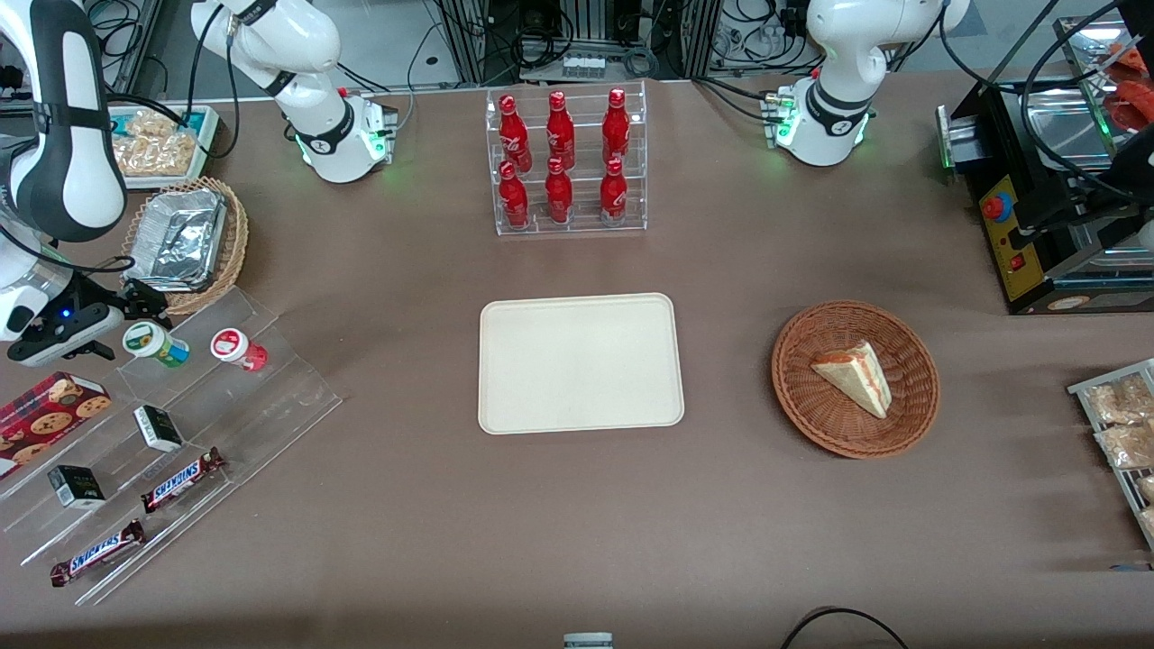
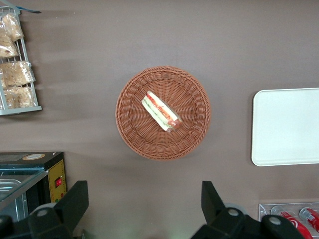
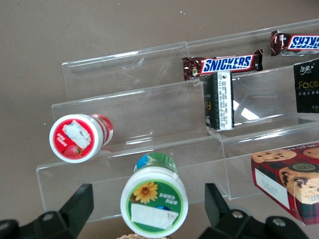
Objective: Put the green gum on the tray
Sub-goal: 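Close the right gripper around the green-lidded gum jar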
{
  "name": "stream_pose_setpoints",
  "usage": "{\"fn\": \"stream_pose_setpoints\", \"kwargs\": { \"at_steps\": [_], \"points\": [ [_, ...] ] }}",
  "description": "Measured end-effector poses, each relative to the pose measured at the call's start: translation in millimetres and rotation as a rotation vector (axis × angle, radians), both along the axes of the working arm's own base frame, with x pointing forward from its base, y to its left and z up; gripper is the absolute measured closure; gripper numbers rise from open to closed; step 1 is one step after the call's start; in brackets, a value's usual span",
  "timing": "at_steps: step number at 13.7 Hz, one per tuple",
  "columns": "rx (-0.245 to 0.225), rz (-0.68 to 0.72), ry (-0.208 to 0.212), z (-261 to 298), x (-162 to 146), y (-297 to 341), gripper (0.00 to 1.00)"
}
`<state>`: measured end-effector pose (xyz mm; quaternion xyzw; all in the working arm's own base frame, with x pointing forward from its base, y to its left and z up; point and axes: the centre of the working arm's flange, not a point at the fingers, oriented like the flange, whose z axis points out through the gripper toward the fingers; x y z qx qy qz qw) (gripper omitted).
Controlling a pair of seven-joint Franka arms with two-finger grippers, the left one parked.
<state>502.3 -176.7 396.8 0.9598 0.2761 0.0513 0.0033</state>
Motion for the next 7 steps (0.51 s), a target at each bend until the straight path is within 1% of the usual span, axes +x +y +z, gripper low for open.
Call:
{"fn": "stream_pose_setpoints", "kwargs": {
  "at_steps": [7],
  "points": [
    [-0.003,0.001,-0.003,-11.1,0.3,-0.6,0.00]
  ]
}}
